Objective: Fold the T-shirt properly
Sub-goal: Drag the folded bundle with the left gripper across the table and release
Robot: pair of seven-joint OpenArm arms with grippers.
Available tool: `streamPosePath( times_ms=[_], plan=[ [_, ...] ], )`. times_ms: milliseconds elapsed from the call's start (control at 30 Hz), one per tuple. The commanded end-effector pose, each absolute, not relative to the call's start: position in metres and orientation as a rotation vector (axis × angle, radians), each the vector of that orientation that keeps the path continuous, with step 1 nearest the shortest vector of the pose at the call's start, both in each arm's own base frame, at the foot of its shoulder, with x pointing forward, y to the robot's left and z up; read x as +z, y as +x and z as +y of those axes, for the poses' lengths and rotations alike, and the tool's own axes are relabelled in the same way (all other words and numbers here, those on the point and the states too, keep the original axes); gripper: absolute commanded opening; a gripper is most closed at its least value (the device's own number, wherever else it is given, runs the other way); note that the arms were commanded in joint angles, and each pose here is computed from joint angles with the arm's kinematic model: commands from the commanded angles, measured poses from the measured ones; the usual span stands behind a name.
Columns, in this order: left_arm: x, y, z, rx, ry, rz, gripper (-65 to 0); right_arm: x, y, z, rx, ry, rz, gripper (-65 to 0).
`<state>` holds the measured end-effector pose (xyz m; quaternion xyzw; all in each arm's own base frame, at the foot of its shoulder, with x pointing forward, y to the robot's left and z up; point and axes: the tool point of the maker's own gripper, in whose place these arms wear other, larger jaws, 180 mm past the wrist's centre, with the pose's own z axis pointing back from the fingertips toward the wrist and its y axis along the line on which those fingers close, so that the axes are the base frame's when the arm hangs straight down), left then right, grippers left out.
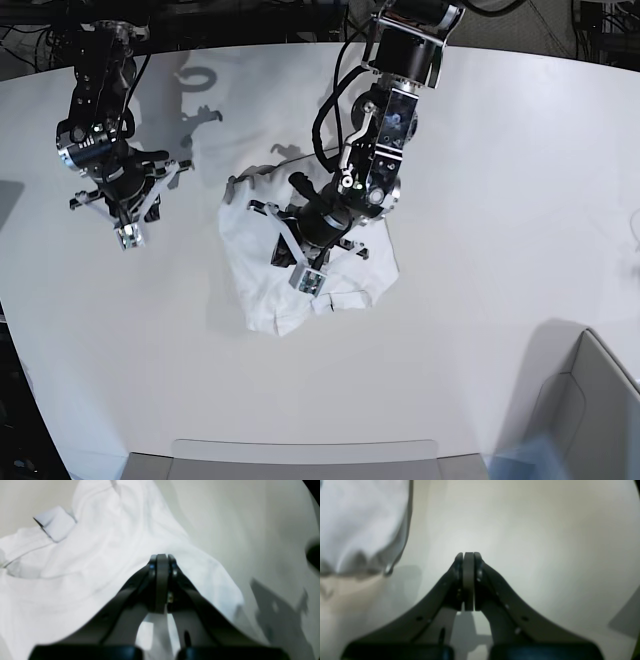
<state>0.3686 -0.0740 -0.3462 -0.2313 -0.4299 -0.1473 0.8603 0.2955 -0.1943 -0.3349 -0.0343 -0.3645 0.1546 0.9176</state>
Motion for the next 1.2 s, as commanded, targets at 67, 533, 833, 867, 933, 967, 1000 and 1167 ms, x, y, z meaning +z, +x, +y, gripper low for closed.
streamPosePath(
  times_ms=[67, 533, 833, 867, 933, 967, 1000, 1167],
  plan=[
    [-0.384, 0.374, -0.078, -0.316, -0.473, -0.796, -65.0, -0.328, 0.291, -0.196, 0.328, -0.078, -0.778, -65.0],
    [-0.396, 0.353, -0.036, -0.315, -0.404, -0.8, -65.0, -0.33, 0.284, -0.214, 0.305, -0.112, -0.759, -65.0],
    [-0.336, 0.319, -0.095, -0.485, -0.504, -0.914, -65.0, -0.33, 0.284, -0.21, 0.298, -0.1, -0.763, -65.0],
    [-0.344, 0.315, -0.099, -0.5, -0.506, -0.89, -65.0, -0.331, 0.284, -0.21, 0.298, -0.1, -0.763, -65.0],
    [-0.368, 0.308, -0.098, -0.498, -0.495, -0.822, -65.0, -0.331, 0.284, -0.21, 0.298, -0.1, -0.763, -65.0],
    [-0.38, 0.308, -0.094, -0.486, -0.484, -0.791, -65.0, -0.331, 0.284, -0.21, 0.298, -0.1, -0.763, -65.0],
    [-0.395, 0.308, -0.087, -0.463, -0.472, -0.756, -65.0, -0.331, 0.283, -0.21, 0.298, -0.1, -0.761, -65.0],
    [-0.441, 0.309, -0.036, -0.354, -0.391, -0.65, -65.0, -0.332, 0.281, -0.21, 0.298, -0.098, -0.757, -65.0]
  ],
)
